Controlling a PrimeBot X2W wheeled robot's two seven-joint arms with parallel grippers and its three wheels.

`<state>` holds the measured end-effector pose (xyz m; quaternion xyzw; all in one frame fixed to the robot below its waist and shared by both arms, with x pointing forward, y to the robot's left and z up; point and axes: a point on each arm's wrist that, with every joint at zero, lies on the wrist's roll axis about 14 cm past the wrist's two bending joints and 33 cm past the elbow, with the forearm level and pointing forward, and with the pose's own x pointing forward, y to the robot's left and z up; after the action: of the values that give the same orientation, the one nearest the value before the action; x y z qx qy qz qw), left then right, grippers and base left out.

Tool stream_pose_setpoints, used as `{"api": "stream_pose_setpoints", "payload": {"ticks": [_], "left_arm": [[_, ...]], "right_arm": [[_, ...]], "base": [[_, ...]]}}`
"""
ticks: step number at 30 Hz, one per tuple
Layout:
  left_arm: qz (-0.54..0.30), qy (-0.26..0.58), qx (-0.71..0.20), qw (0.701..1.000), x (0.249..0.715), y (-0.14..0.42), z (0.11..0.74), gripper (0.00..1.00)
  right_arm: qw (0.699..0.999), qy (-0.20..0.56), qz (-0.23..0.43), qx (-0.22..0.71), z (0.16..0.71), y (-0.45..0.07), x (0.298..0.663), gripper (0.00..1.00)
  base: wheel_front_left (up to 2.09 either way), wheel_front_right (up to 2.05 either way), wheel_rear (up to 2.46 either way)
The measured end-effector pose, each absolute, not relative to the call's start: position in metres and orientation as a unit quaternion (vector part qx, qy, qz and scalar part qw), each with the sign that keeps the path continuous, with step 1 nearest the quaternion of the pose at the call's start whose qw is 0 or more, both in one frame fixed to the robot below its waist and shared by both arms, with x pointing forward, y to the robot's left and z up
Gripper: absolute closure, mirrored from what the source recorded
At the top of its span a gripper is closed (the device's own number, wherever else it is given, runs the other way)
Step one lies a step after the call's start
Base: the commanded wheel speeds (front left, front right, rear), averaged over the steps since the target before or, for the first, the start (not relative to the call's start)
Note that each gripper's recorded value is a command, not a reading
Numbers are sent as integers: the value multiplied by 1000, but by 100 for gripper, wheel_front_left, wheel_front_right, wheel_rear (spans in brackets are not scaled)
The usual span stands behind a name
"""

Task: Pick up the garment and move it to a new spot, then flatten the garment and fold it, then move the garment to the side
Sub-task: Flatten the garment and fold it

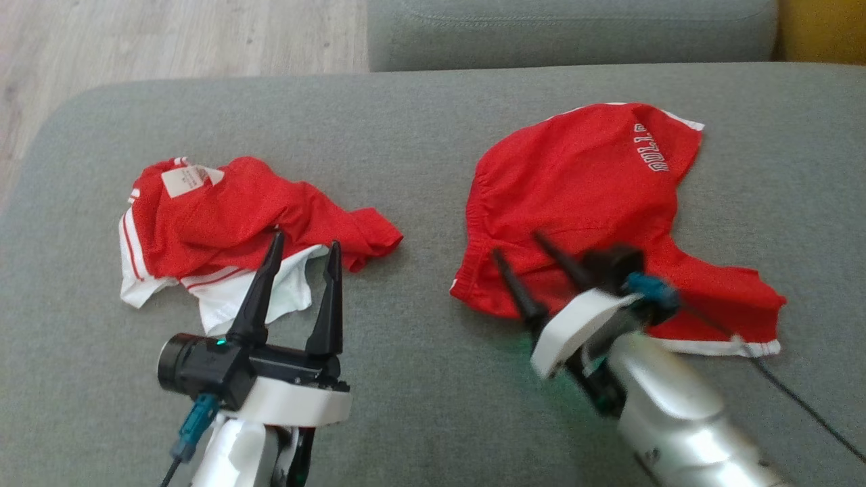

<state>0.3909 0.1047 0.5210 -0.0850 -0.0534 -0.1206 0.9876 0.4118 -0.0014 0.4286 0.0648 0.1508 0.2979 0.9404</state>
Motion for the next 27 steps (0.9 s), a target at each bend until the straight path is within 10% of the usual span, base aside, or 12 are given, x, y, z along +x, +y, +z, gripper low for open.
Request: {"api": "stream_pose_setpoints", "payload": {"ticks": [9, 17, 27], "left_arm": [[-138, -57, -89, 985, 387, 92, 524, 0], [-169, -60, -106, 978, 388, 70, 530, 0], [-189, -42, -112, 975, 395, 55, 517, 0]], "right_arm": [[988, 20, 154, 19, 490, -108, 446, 0], [998, 55, 23, 6, 450, -189, 364, 0], [997, 66, -4, 43, 441, -198, 353, 0]], "base": [[0, 0, 0], [0, 0, 0], [0, 0, 0]]}}
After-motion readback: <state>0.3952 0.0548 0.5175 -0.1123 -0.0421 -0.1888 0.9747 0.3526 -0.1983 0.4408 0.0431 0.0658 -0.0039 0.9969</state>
